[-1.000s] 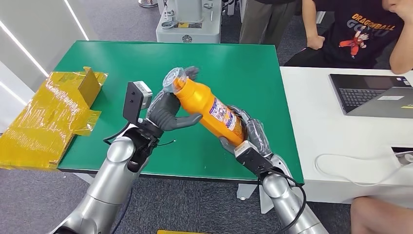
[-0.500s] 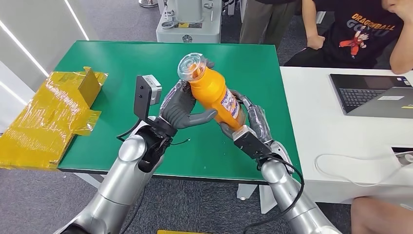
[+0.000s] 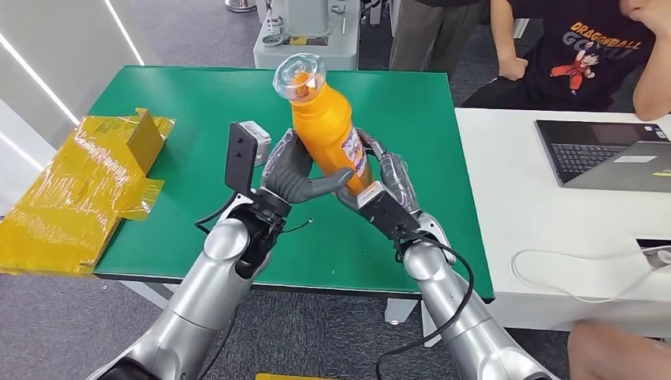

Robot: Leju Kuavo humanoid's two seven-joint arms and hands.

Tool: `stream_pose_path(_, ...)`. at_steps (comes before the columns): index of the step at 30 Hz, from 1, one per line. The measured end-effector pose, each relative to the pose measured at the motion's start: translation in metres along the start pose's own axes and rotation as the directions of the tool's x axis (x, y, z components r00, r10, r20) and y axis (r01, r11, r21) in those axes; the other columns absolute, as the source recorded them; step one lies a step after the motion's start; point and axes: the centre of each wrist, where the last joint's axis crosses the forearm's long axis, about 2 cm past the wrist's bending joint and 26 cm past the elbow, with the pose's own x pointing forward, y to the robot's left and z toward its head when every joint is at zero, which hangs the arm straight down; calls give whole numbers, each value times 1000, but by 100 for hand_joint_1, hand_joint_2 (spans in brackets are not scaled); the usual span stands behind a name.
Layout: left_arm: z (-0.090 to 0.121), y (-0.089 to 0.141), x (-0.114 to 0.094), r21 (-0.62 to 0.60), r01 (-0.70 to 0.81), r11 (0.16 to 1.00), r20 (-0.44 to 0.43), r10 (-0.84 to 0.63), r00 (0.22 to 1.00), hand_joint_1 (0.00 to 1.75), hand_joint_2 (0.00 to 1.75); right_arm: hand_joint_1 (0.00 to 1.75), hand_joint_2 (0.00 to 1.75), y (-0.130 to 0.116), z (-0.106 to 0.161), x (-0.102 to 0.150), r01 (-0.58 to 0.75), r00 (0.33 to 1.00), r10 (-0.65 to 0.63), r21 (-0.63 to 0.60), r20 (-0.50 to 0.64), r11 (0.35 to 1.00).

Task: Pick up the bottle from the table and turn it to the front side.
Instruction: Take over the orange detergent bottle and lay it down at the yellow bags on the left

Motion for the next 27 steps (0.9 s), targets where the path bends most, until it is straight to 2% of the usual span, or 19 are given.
stream_pose_path(9,3,7,-10,79,132,988,-1,-132,991,0,175,175,175,10,-4,3,65,998,-64,23,-10,998)
stream_pose_path(27,7,20,-13,130,171,977,-8,-171,985,0,175,175,175,29,3,0,121,991,-118,43,-60,992)
